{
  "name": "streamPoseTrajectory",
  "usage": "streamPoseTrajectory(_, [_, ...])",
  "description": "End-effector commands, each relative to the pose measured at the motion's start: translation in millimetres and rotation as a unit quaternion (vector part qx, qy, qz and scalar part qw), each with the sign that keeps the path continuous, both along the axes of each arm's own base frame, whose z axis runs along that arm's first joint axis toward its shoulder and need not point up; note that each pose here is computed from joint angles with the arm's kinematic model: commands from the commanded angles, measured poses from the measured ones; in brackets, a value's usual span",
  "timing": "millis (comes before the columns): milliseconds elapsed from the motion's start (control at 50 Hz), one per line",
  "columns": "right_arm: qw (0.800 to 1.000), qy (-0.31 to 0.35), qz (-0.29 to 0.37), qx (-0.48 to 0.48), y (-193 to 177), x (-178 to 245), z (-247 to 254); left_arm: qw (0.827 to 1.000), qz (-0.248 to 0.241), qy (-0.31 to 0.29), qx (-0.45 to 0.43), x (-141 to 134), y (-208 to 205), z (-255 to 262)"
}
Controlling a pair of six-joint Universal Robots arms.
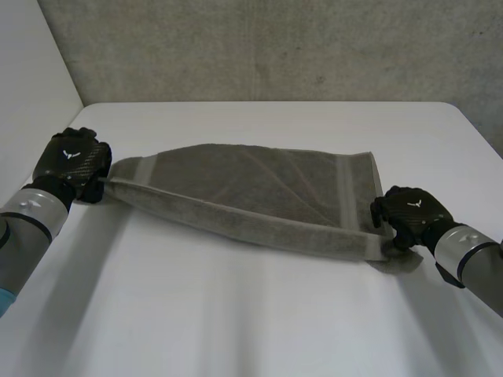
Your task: Fold the towel.
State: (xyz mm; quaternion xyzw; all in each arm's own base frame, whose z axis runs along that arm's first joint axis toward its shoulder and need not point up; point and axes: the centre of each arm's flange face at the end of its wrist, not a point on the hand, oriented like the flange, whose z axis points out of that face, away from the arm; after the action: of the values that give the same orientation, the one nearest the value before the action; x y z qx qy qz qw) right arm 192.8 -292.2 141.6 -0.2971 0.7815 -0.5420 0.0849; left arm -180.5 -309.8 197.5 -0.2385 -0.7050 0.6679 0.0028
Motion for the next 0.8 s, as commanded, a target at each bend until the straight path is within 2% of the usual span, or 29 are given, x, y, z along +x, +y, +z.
streamPoseTrajectory(20, [1.000, -0.011, -0.011, 0.008, -1.7, -0.2, -0.6, 1.000, 0.001, 0.005, 0.001, 0.4, -0.3, 0.2])
streamPoseTrajectory(460, [0.996, 0.003, -0.009, 0.094, 18.0, -1.9, -10.2, 1.000, 0.015, 0.005, 0.007, 8.9, -7.3, -4.0])
streamPoseTrajectory(620, [0.997, 0.005, -0.009, 0.078, 16.7, -4.9, -2.1, 1.000, 0.016, 0.005, 0.010, 9.3, -8.9, -6.3])
streamPoseTrajectory(800, [0.998, 0.062, -0.022, -0.002, -4.3, -33.7, 31.2, 1.000, 0.020, 0.005, 0.010, 12.3, -10.0, -6.3])
